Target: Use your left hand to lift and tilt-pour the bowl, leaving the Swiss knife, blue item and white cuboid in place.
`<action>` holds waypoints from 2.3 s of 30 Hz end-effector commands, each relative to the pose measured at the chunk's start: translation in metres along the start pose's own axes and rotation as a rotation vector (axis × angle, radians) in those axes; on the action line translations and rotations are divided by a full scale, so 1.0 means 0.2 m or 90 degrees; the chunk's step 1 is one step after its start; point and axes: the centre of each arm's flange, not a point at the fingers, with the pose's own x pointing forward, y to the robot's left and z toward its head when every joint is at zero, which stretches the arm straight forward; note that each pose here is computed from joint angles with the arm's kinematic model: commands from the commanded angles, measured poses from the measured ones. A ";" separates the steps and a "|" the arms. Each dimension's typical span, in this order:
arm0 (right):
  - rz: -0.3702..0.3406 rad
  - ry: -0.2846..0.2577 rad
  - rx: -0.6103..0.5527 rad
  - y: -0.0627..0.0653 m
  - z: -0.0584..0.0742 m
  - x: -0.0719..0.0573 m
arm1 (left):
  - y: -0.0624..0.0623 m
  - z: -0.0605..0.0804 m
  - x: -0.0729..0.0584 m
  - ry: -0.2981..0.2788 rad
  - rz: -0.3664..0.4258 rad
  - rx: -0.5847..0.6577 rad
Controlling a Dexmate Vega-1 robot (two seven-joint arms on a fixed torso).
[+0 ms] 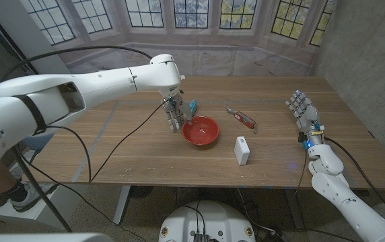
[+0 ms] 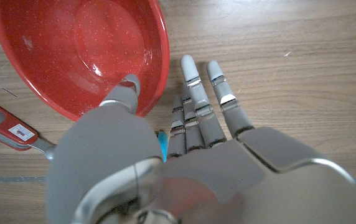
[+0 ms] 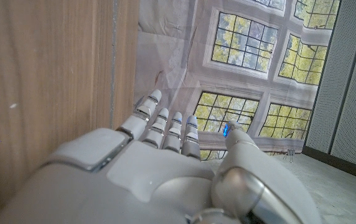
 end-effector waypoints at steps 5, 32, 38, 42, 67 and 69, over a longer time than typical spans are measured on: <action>-0.004 0.004 0.003 -0.02 -0.02 -0.02 | -0.04 0.02 0.04 0.008 0.005 0.003; -0.001 0.011 0.010 -0.03 -0.05 -0.03 | -0.08 0.04 0.05 0.020 0.056 0.018; 0.002 0.011 0.013 -0.02 -0.06 -0.02 | -0.06 0.05 -0.01 0.022 0.072 0.027; 0.004 0.010 0.013 -0.02 -0.06 -0.01 | -0.04 0.06 -0.06 0.015 0.083 0.030; 0.001 0.019 0.018 -0.03 -0.09 -0.02 | -0.05 0.06 -0.03 0.028 0.067 0.033; 0.000 0.020 0.019 -0.03 -0.09 -0.02 | -0.05 0.06 -0.03 0.033 0.061 0.035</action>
